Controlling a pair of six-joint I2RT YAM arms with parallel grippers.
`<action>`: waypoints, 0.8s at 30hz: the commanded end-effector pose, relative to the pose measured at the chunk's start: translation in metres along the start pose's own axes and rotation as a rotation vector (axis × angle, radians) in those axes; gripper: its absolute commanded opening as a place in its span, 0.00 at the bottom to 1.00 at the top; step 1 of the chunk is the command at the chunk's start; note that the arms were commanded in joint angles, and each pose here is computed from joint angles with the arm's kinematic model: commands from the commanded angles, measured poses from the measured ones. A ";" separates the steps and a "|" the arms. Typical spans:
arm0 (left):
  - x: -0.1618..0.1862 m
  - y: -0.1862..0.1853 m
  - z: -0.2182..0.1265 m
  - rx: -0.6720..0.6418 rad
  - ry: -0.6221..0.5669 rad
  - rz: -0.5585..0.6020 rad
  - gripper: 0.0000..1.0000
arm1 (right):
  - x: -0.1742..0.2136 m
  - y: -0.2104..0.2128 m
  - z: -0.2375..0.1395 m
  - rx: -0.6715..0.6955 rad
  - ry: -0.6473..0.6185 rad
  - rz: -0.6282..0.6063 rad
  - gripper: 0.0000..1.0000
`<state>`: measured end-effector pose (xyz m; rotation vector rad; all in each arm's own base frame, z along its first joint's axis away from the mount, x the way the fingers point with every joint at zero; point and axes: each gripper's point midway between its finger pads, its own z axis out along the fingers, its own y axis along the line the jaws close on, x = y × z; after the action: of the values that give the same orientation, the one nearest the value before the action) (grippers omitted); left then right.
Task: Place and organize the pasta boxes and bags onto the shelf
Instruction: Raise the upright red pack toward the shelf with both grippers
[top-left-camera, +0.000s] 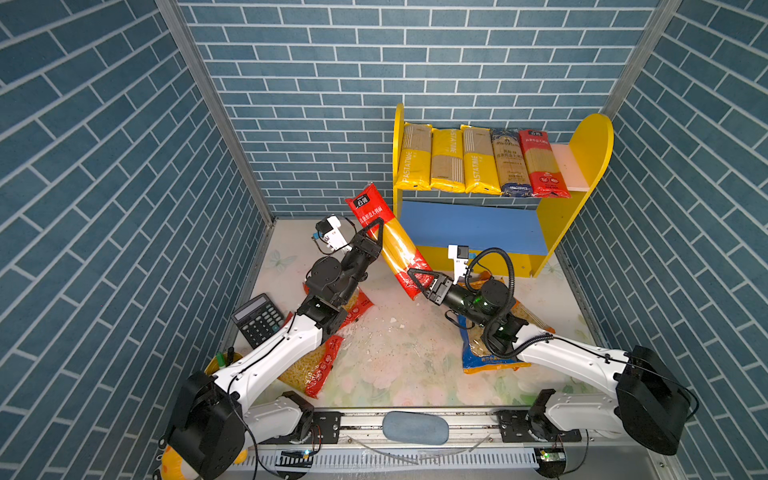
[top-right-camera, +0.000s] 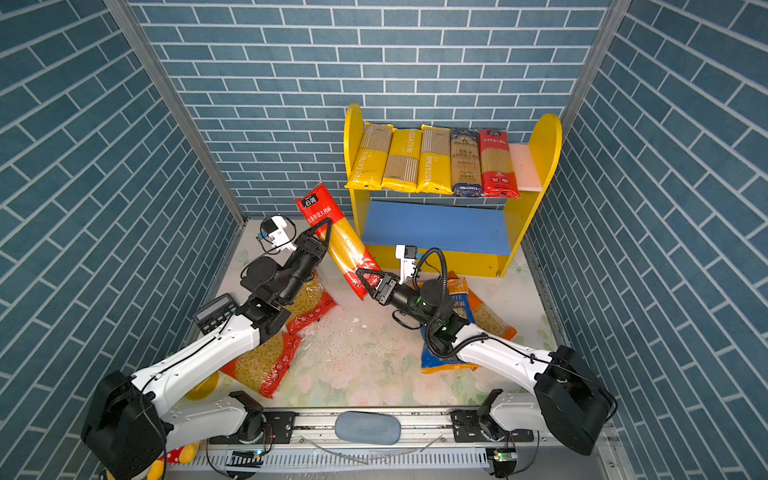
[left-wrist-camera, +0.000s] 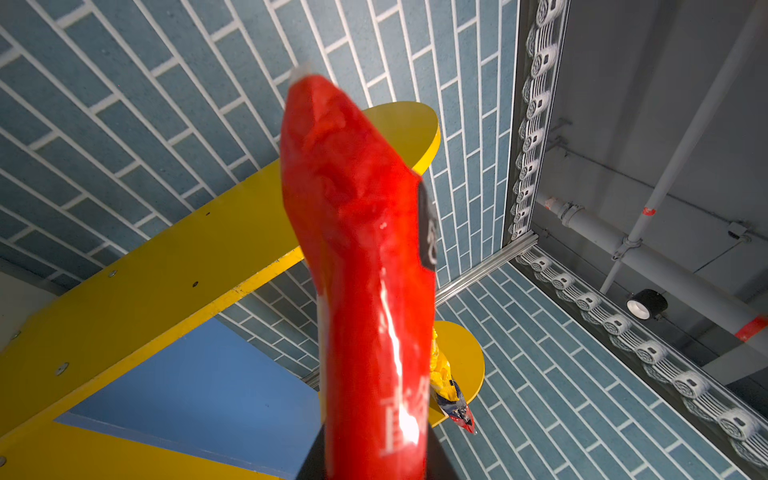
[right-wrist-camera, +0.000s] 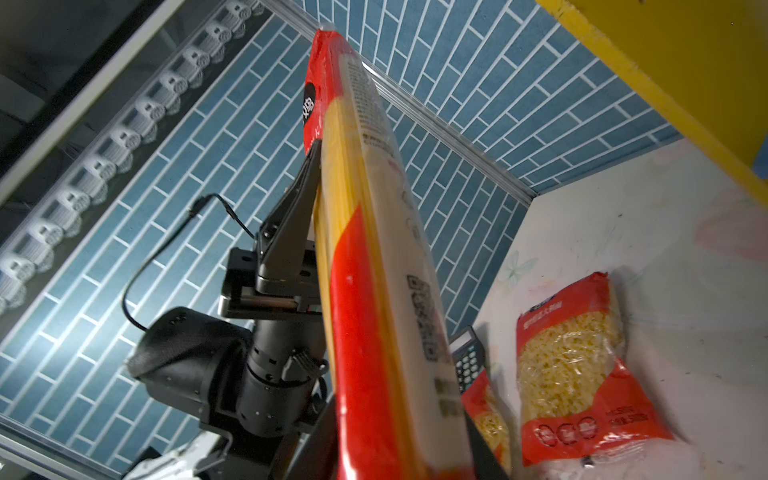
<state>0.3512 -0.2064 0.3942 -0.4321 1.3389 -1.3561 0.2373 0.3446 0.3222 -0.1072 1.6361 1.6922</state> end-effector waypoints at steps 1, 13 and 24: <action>-0.019 -0.046 -0.001 0.144 -0.054 -0.017 0.35 | -0.034 0.056 0.003 -0.169 -0.103 -0.045 0.27; -0.013 -0.044 -0.020 0.133 -0.009 0.014 0.75 | -0.067 0.118 0.004 -0.274 -0.114 -0.188 0.06; 0.006 -0.009 -0.044 0.055 0.049 0.035 0.79 | -0.133 0.185 -0.017 -0.348 -0.187 -0.381 0.00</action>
<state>0.3095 -0.1899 0.4029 -0.3562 1.2936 -1.3862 0.2624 0.3355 0.4146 -0.2489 1.5501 1.6419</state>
